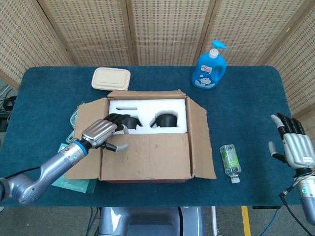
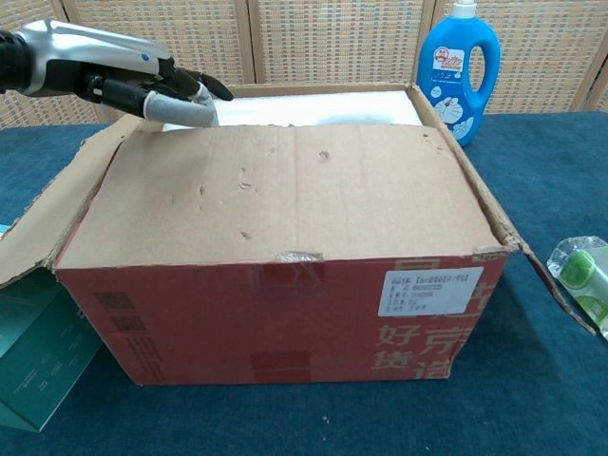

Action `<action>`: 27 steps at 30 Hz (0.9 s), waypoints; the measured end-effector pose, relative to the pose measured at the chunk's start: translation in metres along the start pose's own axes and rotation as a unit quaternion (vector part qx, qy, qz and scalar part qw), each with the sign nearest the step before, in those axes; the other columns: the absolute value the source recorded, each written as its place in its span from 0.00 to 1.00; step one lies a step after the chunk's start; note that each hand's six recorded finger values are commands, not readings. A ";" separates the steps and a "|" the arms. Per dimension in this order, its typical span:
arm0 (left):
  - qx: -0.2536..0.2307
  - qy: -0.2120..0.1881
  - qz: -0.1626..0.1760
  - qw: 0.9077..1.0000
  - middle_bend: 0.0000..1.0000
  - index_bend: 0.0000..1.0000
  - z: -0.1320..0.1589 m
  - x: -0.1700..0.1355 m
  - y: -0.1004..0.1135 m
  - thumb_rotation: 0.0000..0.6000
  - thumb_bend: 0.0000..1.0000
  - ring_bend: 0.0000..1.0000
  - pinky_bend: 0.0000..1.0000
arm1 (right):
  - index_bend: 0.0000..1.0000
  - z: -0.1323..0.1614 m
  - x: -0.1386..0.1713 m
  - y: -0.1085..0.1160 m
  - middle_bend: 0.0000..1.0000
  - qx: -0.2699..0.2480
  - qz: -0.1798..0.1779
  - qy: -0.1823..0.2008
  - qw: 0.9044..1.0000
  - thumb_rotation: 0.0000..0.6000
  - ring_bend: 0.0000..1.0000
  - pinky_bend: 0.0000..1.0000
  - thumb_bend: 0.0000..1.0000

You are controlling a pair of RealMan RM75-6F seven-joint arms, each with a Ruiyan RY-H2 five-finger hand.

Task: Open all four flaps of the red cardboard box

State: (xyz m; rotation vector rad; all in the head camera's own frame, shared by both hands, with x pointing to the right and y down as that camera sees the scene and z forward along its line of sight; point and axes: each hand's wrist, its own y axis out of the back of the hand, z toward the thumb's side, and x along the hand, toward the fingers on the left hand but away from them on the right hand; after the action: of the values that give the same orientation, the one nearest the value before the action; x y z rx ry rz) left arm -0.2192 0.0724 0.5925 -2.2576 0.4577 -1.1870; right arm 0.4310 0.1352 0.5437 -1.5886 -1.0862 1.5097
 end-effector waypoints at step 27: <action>-0.168 -0.063 -0.021 0.984 0.00 0.37 0.024 -0.047 0.030 0.27 0.27 0.00 0.00 | 0.00 0.006 0.000 0.000 0.06 0.004 -0.001 0.001 1.000 1.00 0.00 0.03 0.54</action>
State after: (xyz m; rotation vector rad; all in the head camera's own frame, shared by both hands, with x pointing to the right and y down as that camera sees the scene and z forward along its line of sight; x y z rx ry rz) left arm -0.2269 0.0802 0.5329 -2.6232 0.6012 -1.0409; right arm 0.4253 0.1346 0.5435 -1.5830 -1.0787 1.5101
